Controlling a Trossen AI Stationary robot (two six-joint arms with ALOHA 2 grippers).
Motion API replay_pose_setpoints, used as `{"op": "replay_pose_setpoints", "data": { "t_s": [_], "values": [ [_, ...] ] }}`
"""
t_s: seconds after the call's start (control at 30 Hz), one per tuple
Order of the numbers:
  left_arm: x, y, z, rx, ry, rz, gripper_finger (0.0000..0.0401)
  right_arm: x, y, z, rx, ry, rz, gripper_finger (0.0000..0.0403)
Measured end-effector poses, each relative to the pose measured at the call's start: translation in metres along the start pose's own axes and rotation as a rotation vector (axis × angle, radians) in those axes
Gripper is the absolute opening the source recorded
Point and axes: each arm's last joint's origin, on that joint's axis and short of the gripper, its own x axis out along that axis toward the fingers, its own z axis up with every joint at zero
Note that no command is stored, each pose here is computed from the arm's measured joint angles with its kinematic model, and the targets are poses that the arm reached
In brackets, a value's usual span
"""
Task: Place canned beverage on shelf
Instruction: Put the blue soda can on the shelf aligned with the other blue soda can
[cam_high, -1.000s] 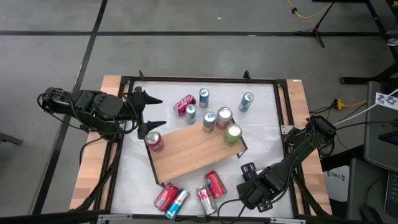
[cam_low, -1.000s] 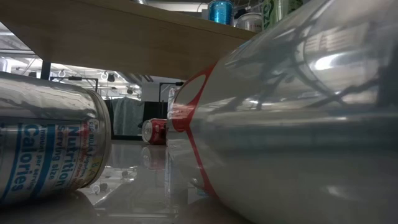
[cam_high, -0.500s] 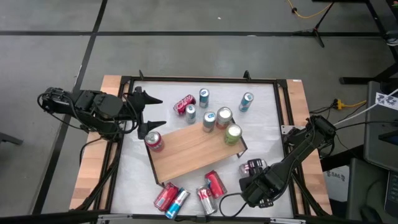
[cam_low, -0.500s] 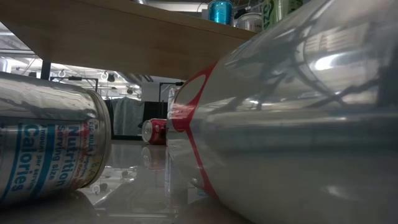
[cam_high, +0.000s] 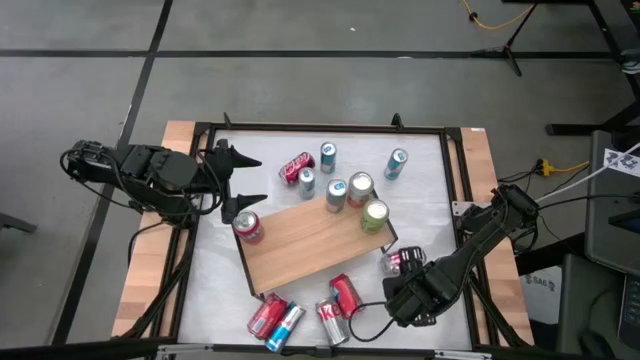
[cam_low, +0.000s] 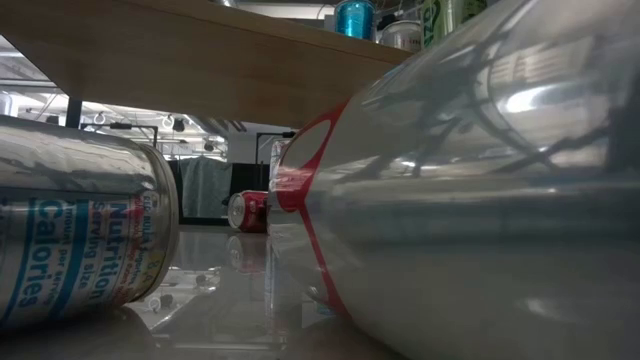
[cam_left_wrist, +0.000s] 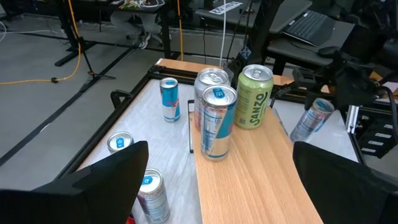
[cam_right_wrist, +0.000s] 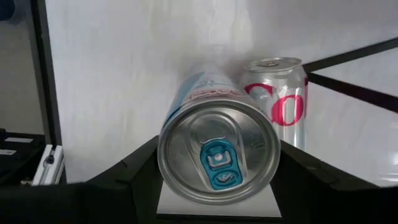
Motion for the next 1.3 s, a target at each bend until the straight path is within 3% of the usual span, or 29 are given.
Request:
{"op": "replay_pose_setpoints", "data": {
  "t_s": [0.43,0.77,1.03,1.3],
  "values": [
    [0.0,0.0,0.0,0.0,0.0,0.0,0.0395,-0.031,-0.017,0.015,0.02,-0.069,0.045,0.0237],
    [0.0,0.0,0.0,0.0,0.0,0.0,0.0395,-0.088,-0.027,0.024,0.039,-0.253,0.176,0.0237],
    [0.0,0.0,0.0,0.0,0.0,0.0,0.0395,-0.139,-0.06,0.032,0.11,-0.45,0.239,0.0237],
    [0.0,0.0,0.0,0.0,0.0,0.0,0.0395,-0.164,-0.097,0.042,0.048,-0.628,0.18,0.0237]
  ]
}}
